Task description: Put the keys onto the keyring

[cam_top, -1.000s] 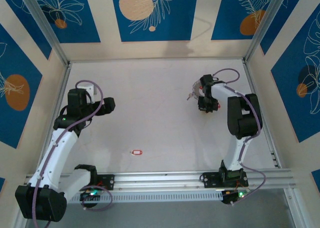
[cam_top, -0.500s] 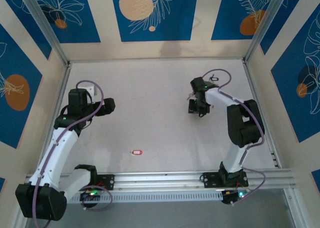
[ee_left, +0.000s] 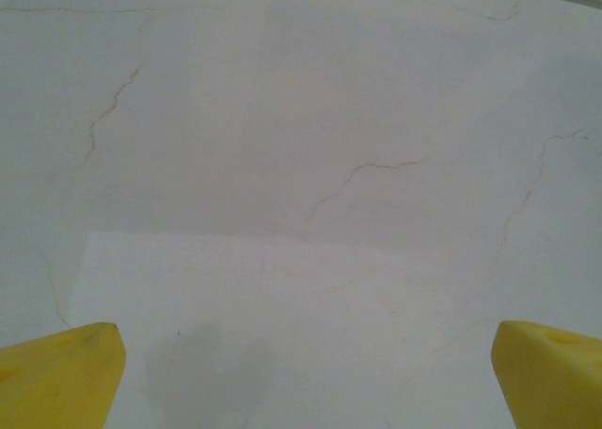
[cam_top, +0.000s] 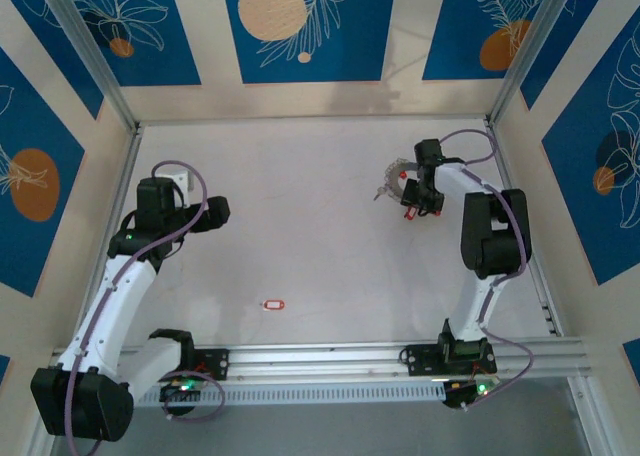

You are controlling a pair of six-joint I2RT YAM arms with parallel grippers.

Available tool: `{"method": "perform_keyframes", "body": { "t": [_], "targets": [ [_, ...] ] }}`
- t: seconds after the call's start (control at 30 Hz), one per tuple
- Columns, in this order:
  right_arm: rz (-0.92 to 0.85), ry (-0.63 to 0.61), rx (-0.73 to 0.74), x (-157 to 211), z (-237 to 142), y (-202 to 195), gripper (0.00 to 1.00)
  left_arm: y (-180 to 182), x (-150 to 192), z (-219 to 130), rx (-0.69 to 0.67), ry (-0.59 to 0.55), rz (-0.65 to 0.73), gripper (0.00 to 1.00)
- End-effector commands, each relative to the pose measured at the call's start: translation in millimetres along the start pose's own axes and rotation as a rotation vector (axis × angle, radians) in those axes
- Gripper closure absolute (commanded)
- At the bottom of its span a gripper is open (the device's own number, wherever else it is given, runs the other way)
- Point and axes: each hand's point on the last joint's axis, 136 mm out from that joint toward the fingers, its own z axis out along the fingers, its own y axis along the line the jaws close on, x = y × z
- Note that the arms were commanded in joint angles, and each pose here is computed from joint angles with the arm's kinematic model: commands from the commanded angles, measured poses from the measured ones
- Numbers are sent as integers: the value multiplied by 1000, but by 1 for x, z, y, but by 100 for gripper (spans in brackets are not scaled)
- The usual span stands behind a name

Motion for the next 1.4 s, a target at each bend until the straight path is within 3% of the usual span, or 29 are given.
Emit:
{"method": "perform_keyframes", "body": {
  "t": [0.0, 0.1, 0.3, 0.6, 0.97, 1.1, 1.23, 1.37],
  "targets": [
    [-14, 24, -55, -4, 2, 14, 53, 1, -7, -5, -8, -19, -5, 0],
    [-20, 57, -37, 0, 7, 14, 55, 2, -4, -4, -12, -10, -12, 0],
    [-63, 91, 18, 20, 9, 15, 73, 2, -4, -3, -12, -9, -11, 0],
    [-220, 118, -14, 63, -2, 61, 83, 4, 0, 3, -19, 26, -14, 0],
    [-454, 143, -137, 138, -23, 175, 82, 3, -3, 2, -14, 9, -20, 0],
    [-551, 129, -175, 152, -38, 211, 78, 4, 1, 3, -19, 20, -26, 0],
    [-584, 65, -160, 140, -59, 207, 74, 3, 0, 3, -17, 19, -21, 0],
    [-551, -2, -179, 118, -80, 179, 73, 4, -1, 2, -19, 13, -16, 0]
  ]
}}
